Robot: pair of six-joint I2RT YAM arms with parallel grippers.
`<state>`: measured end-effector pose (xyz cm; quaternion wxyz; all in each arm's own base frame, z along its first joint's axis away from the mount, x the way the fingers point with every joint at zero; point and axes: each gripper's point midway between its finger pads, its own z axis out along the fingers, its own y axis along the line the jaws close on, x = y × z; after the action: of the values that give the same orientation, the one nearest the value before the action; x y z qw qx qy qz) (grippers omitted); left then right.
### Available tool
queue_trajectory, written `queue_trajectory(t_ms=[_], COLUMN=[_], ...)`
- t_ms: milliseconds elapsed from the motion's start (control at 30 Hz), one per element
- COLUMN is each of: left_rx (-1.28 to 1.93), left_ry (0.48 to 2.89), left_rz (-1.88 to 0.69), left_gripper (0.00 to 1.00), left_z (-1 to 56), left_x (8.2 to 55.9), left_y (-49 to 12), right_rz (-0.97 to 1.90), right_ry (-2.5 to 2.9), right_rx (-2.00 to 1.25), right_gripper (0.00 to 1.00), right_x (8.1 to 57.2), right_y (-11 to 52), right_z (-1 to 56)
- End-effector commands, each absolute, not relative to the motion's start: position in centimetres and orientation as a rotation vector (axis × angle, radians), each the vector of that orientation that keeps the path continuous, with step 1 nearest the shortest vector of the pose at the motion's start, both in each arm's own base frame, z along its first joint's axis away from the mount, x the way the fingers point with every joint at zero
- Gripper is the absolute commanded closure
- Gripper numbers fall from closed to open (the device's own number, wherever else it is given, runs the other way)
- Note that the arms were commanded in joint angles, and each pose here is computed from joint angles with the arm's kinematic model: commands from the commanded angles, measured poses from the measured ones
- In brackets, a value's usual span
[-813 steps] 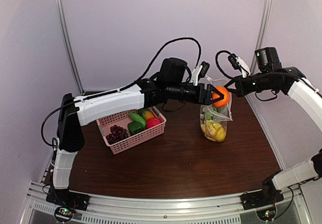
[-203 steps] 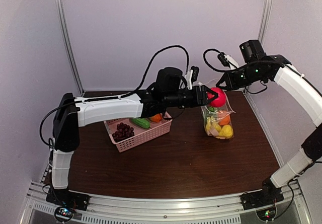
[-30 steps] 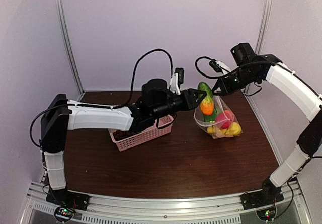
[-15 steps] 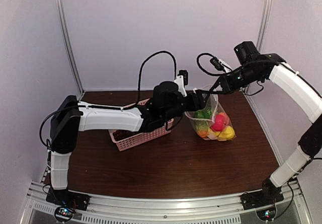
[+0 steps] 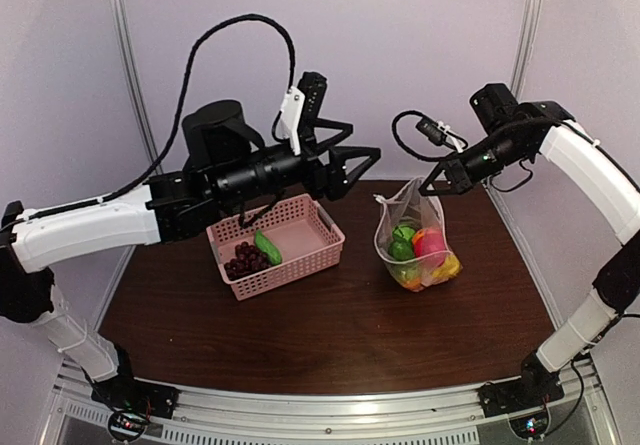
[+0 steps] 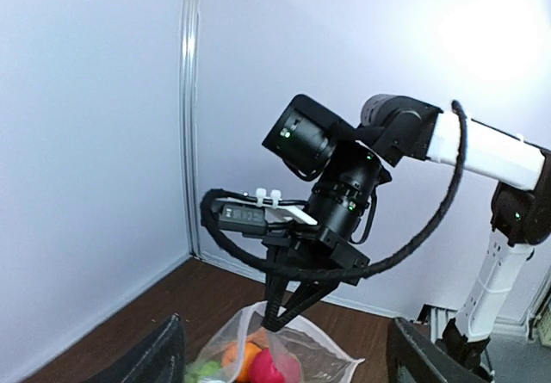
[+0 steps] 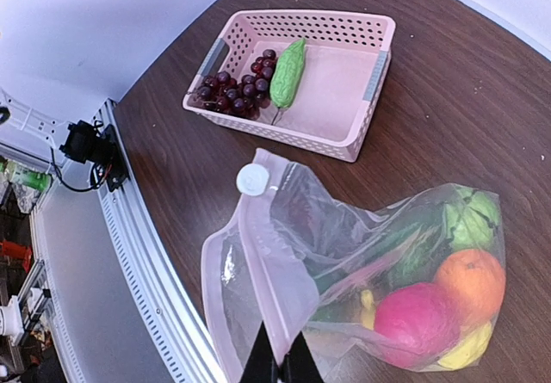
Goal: Place the food in the zip-top bag and seal the zipper
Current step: Place the fake fruit in the zipper food storage bag, then pass from the right arm to the left
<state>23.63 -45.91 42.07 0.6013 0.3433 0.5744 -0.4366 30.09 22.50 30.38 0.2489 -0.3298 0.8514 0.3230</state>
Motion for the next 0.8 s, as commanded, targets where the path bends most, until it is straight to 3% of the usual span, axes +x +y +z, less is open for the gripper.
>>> queue_trajectory(t_ms=[0,267,767], left_rx=[1.176,1.439,1.381], left_ry=[1.32,1.293,1.238], left_rz=[-0.737,-0.759,-0.963], left_gripper=[0.2,0.34,0.39], left_z=[35.1,30.1,29.0], left_x=[21.7,19.9,19.7], left_y=[-44.3,-46.3,-50.0], right_rz=[0.965,0.969,0.996], right_ry=[2.186,2.135,2.159], right_rx=[-1.095,-1.2,-1.238], right_gripper=[1.0,1.0,1.0], right_x=[26.3,24.1,23.3], right_y=[22.7,22.5,23.3], right_z=[33.5,34.7,33.2])
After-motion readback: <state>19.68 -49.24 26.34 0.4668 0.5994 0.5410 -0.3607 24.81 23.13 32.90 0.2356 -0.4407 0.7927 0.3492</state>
